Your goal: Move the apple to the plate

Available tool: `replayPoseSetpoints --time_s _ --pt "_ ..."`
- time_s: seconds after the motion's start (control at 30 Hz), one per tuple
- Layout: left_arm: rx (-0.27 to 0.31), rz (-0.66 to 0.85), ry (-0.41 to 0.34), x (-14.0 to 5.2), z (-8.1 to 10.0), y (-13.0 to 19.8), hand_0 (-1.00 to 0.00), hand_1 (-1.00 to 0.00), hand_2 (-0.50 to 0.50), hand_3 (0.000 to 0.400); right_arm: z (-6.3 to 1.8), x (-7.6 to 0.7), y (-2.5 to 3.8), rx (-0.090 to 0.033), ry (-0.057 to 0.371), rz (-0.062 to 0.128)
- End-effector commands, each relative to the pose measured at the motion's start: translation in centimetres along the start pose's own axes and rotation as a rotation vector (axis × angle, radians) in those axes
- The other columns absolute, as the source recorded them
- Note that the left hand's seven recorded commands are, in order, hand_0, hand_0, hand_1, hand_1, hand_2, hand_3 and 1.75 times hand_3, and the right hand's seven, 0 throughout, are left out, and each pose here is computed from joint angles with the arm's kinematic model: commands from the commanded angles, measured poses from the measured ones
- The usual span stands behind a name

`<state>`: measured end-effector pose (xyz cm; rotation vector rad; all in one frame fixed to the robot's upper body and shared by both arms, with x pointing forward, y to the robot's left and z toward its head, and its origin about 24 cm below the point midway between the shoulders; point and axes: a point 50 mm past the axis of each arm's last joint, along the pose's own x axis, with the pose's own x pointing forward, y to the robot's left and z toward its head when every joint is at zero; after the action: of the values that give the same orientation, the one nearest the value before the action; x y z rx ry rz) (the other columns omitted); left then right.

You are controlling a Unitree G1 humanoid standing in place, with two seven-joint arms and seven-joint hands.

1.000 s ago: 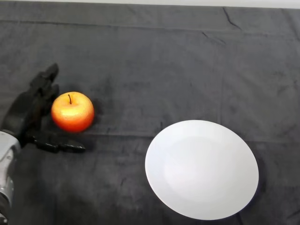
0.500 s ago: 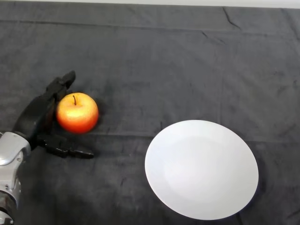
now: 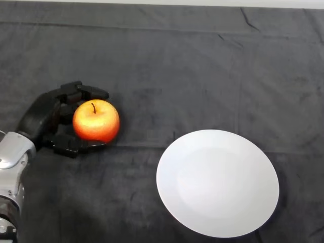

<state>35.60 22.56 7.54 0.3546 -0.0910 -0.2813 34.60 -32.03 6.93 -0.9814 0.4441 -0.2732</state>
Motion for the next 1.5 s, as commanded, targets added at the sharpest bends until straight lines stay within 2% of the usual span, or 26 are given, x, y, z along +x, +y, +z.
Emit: replayPoseSetpoints --time_s 0.03,0.4,0.7,1.23,1.5 --pt "0.056 -0.014 -0.086 1.5 2.5 -0.3 -1.00 -1.00 0.00 0.400 -1.02 -0.23 0.42 0.002 0.030 0.012" --pt "0.069 -0.015 -0.253 2.0 5.3 -3.1 -1.00 -1.00 0.00 0.400 -1.03 -0.24 0.44 0.003 0.029 0.012" --pt "0.068 -0.071 -0.344 1.9 7.2 -6.3 -1.00 -1.00 0.00 0.400 -1.04 -0.27 0.45 0.004 0.028 0.012" --pt "0.062 -0.240 -0.402 1.0 8.9 -12.6 -1.00 -1.00 0.00 0.400 -1.05 -0.31 0.46 0.006 0.027 0.012" --pt "0.066 -0.334 -0.389 0.3 8.3 -15.3 -1.00 -1.00 0.00 0.400 -1.05 -0.33 0.46 0.007 0.027 0.012"
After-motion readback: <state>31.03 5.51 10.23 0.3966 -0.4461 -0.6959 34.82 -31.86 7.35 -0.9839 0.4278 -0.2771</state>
